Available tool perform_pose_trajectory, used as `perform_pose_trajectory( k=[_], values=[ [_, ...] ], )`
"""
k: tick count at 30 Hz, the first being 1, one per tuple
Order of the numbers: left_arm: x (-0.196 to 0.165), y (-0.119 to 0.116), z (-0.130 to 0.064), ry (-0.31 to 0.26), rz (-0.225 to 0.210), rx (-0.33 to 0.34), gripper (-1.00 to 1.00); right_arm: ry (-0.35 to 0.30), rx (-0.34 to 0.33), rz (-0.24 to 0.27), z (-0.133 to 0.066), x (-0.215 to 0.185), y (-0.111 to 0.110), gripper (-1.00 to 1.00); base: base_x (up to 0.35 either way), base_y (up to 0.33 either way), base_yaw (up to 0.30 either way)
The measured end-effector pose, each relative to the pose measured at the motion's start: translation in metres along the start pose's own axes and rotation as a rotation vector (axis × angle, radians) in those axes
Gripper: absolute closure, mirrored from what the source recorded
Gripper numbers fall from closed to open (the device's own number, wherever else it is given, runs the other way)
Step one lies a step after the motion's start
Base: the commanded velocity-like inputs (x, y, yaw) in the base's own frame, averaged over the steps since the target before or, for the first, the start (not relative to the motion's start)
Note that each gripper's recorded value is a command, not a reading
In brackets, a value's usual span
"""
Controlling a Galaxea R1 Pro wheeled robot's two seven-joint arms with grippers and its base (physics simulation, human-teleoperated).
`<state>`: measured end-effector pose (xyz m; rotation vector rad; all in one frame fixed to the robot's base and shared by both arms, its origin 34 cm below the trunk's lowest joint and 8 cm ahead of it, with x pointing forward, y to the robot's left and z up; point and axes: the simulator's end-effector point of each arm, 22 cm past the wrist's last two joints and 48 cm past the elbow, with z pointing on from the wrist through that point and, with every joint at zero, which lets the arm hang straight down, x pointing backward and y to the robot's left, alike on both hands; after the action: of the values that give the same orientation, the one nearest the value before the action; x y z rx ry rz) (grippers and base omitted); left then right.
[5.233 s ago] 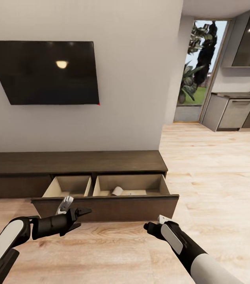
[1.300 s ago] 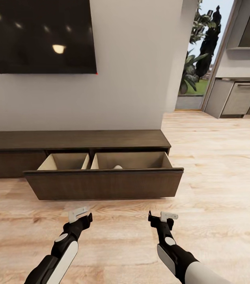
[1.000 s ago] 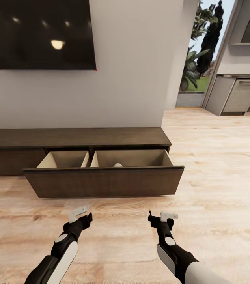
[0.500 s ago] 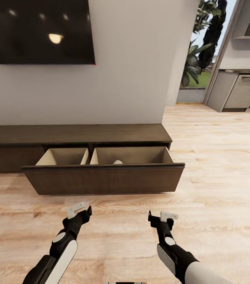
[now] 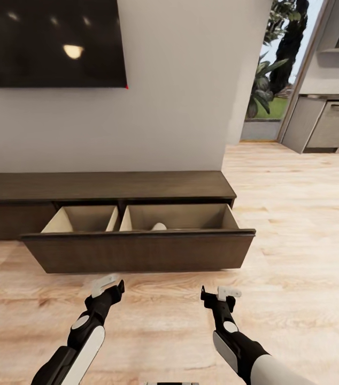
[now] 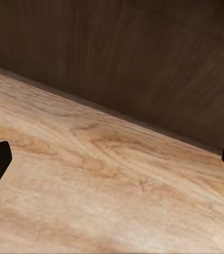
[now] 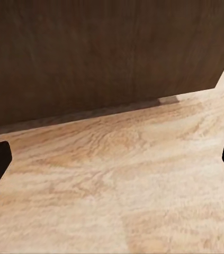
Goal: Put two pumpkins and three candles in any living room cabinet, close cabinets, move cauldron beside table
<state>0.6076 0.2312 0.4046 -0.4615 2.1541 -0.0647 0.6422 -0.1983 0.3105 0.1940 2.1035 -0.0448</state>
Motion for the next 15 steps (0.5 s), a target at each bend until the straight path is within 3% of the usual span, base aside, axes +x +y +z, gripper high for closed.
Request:
perform_pose_trajectory(
  k=[9,15],
  values=[
    [0.0,0.0003,0.0001,0.0,-0.001,0.0,-1.0,-0.001,-0.001,0.0,-0.0001,-0.0002,0.0004,-1.0,0.26,0.0,0.0],
    [-0.0001,-0.0004,0.0001,0.0,0.0,0.002,-1.0,-0.001,0.0,0.0,0.0002,0.0001,-0.0001,-1.0,0.072,0.0,0.0]
  ],
)
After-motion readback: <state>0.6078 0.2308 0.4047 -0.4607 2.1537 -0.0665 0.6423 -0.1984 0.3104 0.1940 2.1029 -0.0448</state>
